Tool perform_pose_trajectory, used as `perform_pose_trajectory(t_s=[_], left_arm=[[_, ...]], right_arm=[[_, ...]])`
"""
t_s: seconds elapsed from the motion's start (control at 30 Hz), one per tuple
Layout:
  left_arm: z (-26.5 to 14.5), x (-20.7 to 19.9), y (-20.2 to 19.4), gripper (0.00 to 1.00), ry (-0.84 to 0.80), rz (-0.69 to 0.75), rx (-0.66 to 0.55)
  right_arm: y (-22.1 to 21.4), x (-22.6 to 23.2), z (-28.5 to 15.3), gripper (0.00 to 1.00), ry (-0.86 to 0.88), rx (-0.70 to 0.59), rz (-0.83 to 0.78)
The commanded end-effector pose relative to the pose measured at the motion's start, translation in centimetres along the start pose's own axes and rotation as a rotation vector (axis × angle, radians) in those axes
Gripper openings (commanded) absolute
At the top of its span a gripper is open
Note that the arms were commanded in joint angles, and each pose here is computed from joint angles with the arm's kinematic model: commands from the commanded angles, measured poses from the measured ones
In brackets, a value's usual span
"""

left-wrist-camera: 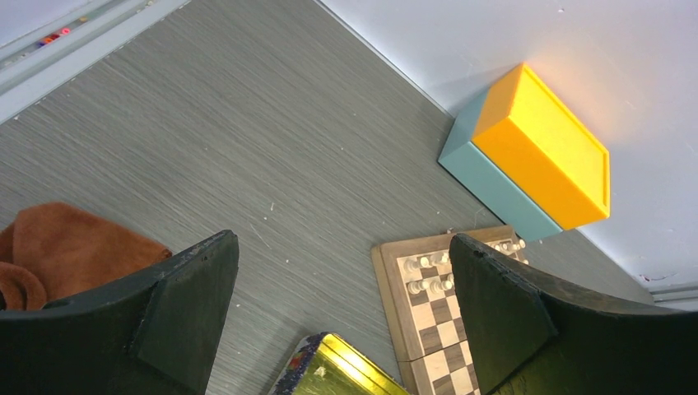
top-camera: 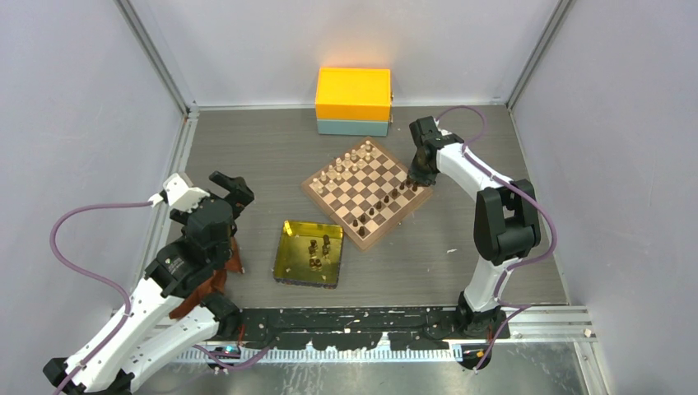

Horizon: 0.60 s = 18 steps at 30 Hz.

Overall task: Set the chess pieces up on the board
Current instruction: Place the chess piece on the chessboard.

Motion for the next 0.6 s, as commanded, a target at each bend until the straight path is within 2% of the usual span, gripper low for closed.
perform_pose_trajectory(t_s=[0.0,0.57], left_arm=[[-0.1,-0.3,0.5,1.0,-0.011,-0.022,-0.024],[0.0,0.0,0.1,1.0,-0.004,-0.021,-0.017]], right_arm=[[1.3,0.3,-1.2,0.26,0.019,-0.048,0.008],[2.6,0.9,-5.3,0.28,0.064,-0.134,-0.018]])
Point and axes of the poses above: each gripper's point midway between its finger pads, its own z axis out along the fingers, its own x axis along the line the jaws close on, y = z × x, the point moved 5 cm from there along -z, back along the fingers, and after that the axes turned 5 degrees about -z, right-handed, at the moved point
